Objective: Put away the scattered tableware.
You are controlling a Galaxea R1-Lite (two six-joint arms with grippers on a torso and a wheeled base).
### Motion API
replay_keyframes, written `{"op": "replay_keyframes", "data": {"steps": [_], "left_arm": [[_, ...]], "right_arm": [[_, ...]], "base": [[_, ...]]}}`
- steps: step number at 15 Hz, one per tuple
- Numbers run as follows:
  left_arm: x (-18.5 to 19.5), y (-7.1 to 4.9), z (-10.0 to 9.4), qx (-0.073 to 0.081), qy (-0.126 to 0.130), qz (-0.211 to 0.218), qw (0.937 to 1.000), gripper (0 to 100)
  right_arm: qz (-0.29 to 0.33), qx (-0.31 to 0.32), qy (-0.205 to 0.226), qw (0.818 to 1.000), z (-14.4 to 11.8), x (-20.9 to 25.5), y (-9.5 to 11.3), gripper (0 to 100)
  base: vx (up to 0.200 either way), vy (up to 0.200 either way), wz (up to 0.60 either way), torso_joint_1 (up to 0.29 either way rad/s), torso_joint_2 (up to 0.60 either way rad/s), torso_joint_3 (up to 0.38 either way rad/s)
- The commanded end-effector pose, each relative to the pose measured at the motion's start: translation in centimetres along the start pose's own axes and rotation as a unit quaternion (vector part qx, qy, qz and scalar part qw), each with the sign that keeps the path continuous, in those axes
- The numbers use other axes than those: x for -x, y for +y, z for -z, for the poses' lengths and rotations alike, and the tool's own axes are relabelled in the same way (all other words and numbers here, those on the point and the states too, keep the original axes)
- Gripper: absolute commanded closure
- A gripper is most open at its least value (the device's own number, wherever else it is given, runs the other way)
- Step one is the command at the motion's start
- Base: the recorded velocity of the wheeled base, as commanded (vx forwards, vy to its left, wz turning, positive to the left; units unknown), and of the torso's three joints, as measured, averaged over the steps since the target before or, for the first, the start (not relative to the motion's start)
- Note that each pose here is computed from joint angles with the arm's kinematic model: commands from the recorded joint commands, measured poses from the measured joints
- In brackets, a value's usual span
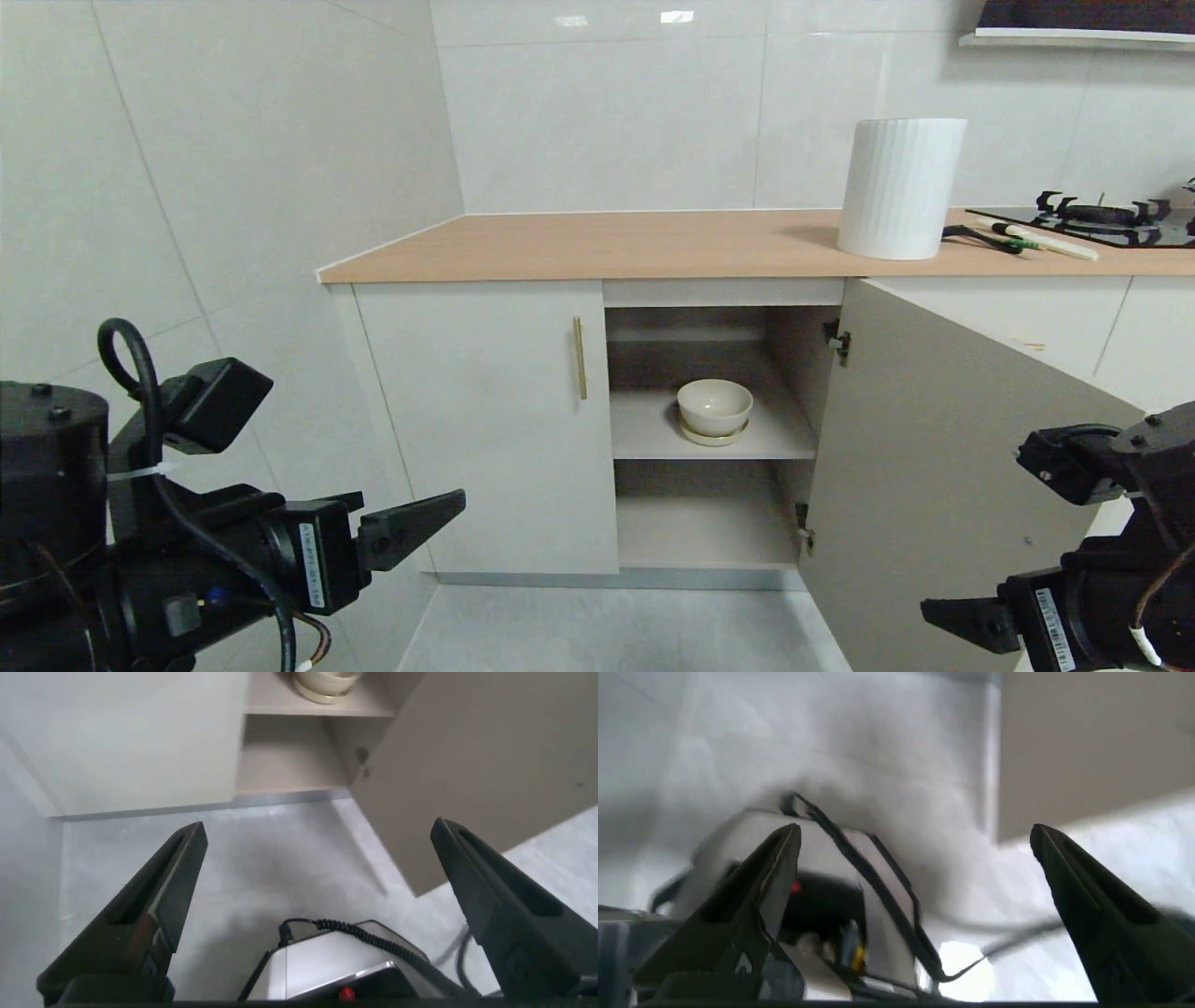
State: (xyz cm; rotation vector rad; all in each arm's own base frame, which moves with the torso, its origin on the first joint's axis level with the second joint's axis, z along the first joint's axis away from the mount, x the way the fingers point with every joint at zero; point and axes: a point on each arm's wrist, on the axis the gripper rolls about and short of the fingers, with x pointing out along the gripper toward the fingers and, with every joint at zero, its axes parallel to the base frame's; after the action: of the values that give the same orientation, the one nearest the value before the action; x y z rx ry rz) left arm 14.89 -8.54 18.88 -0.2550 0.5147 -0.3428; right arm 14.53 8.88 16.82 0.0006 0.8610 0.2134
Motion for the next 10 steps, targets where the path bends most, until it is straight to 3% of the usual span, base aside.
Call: {"op": "replay_keyframes", "data": {"steps": [1,3,5,8,10], "left_arm": [[-0.1,0.0,0.0,0.000,0.000,0.000,1.0000,0],[-0.1,0.0,0.0,0.000,0.001,0.000,1.0000,0],[-0.1,0.0,0.0,0.000,0.001,0.000,1.0000,0],[-0.1,0.0,0.0,-0.001,0.001,0.000,1.0000,0],[-0.1,0.0,0.1,0.000,0.002,0.000,1.0000,0]], "right_arm": [[0.002,0.001,0.004,1.000,-0.1,0.2,0.0,0],[0.012,0.009,0.030,0.999,0.0,0.7,-0.2,0],[0.042,-0.001,0.043,0.998,-0.4,1.1,-1.0,0],[0.114,-0.005,0.034,0.993,-1.0,1.1,-3.4,0],[0.165,-0.007,0.048,0.985,-1.1,1.5,-6.1,0]], "base": [[0.000,-0.200,0.00,0.002,0.01,-0.002],[0.000,-0.200,0.00,0.005,0.00,0.002],[0.000,0.000,0.00,0.000,0.00,0.000],[0.000,0.000,0.00,0.000,0.00,0.000],[0.000,0.000,0.00,0.000,0.00,0.000]]}}
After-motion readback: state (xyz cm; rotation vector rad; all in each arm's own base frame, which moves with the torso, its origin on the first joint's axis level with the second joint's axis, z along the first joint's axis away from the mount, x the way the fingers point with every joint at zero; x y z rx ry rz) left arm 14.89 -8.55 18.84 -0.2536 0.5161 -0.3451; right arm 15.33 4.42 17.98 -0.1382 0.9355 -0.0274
